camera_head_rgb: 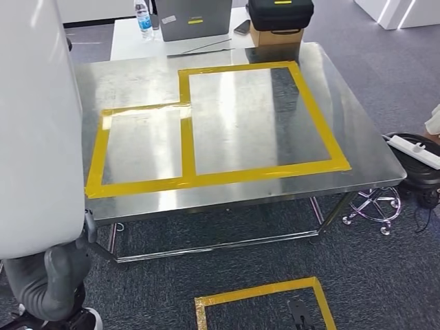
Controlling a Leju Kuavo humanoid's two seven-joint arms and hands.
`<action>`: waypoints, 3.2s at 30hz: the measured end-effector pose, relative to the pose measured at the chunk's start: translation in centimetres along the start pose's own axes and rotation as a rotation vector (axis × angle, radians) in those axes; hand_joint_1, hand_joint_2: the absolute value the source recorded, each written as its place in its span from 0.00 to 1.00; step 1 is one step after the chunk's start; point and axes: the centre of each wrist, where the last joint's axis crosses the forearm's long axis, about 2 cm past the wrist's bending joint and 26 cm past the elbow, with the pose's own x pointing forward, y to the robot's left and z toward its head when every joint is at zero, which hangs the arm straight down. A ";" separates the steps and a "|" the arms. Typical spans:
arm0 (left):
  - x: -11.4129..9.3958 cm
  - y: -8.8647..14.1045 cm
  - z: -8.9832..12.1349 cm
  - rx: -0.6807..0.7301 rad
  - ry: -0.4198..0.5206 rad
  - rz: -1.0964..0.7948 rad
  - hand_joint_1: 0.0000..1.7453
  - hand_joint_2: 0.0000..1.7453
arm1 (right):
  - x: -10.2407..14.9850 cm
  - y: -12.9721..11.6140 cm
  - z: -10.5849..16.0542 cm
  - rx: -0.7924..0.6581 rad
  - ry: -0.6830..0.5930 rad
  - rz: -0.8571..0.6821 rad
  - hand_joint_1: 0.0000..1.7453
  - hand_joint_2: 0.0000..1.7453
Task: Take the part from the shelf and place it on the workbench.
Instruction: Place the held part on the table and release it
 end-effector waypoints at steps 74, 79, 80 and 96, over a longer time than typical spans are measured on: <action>-16.3 5.9 -2.3 -0.640 1.487 -0.859 1.00 1.00 | 5.0 -0.4 -1.0 0.108 -0.112 0.276 0.00 1.00; -16.2 6.4 -2.2 -0.534 1.515 -0.856 1.00 1.00 | 5.1 -0.3 -1.0 0.107 -0.115 0.261 0.00 1.00; -16.2 6.6 -2.1 -0.490 1.522 -0.859 1.00 1.00 | 4.9 -0.3 -1.0 0.106 -0.112 0.255 0.00 1.00; -14.5 11.0 -1.7 -0.103 1.673 -1.004 1.00 1.00 | 3.7 -0.2 -0.8 0.099 -0.104 0.201 0.00 1.00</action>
